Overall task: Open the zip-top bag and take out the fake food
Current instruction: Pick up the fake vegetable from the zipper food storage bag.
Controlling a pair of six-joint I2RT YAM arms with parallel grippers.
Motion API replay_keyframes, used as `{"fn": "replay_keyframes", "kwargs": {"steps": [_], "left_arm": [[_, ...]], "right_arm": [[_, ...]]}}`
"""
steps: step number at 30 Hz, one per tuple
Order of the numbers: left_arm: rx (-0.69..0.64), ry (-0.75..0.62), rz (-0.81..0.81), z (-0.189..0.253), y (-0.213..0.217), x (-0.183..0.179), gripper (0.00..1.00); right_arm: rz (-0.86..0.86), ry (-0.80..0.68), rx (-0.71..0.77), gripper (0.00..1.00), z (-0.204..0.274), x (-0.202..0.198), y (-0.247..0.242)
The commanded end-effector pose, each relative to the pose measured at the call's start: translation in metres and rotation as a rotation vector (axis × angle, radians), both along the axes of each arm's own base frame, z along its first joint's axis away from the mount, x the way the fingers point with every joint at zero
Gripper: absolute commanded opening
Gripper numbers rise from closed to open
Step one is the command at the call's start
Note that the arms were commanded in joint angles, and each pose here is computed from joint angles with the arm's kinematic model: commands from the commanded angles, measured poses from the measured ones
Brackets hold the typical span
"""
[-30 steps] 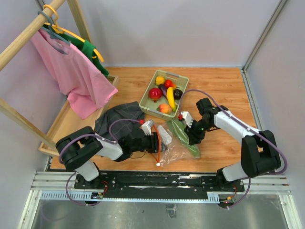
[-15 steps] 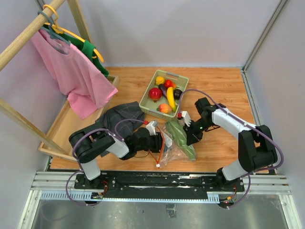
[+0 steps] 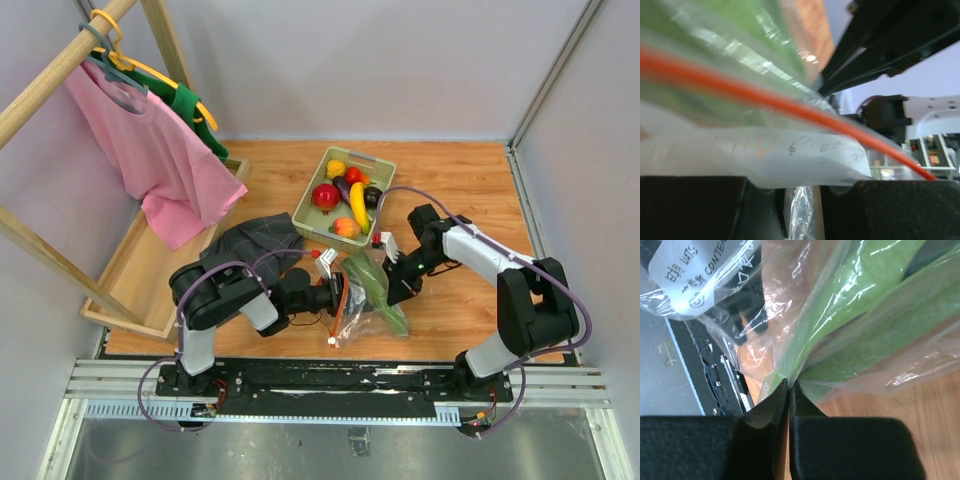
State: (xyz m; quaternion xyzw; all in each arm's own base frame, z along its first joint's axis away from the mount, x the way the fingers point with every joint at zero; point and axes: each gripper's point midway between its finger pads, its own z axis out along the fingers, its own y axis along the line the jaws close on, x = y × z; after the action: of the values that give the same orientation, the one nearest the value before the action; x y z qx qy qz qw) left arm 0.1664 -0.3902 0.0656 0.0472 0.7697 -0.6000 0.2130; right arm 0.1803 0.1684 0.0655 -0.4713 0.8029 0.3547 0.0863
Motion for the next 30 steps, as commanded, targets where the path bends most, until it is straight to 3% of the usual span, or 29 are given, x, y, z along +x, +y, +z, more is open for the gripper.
{"fn": "replay_keyframes", "kwargs": {"steps": [1, 9, 17, 23, 30], "left_arm": [[-0.287, -0.106, -0.103, 0.075, -0.010, -0.015, 0.22], [-0.368, -0.171, -0.067, 0.109, 0.017, -0.017, 0.11], [-0.093, -0.010, 0.021, 0.037, 0.020, -0.007, 0.24], [0.065, 0.041, 0.078, -0.003, 0.020, -0.004, 0.25], [0.116, 0.076, 0.107, -0.021, 0.023, -0.005, 0.30]], "right_arm": [[0.025, -0.001, 0.141, 0.02, 0.031, -0.006, 0.021], [-0.053, -0.046, 0.220, 0.01, 0.050, 0.006, 0.012], [-0.026, 0.016, 0.156, 0.03, 0.032, -0.001, 0.012], [-0.001, 0.018, 0.062, 0.07, 0.015, -0.002, 0.011], [-0.008, -0.015, -0.008, 0.19, 0.004, 0.001, 0.004]]}}
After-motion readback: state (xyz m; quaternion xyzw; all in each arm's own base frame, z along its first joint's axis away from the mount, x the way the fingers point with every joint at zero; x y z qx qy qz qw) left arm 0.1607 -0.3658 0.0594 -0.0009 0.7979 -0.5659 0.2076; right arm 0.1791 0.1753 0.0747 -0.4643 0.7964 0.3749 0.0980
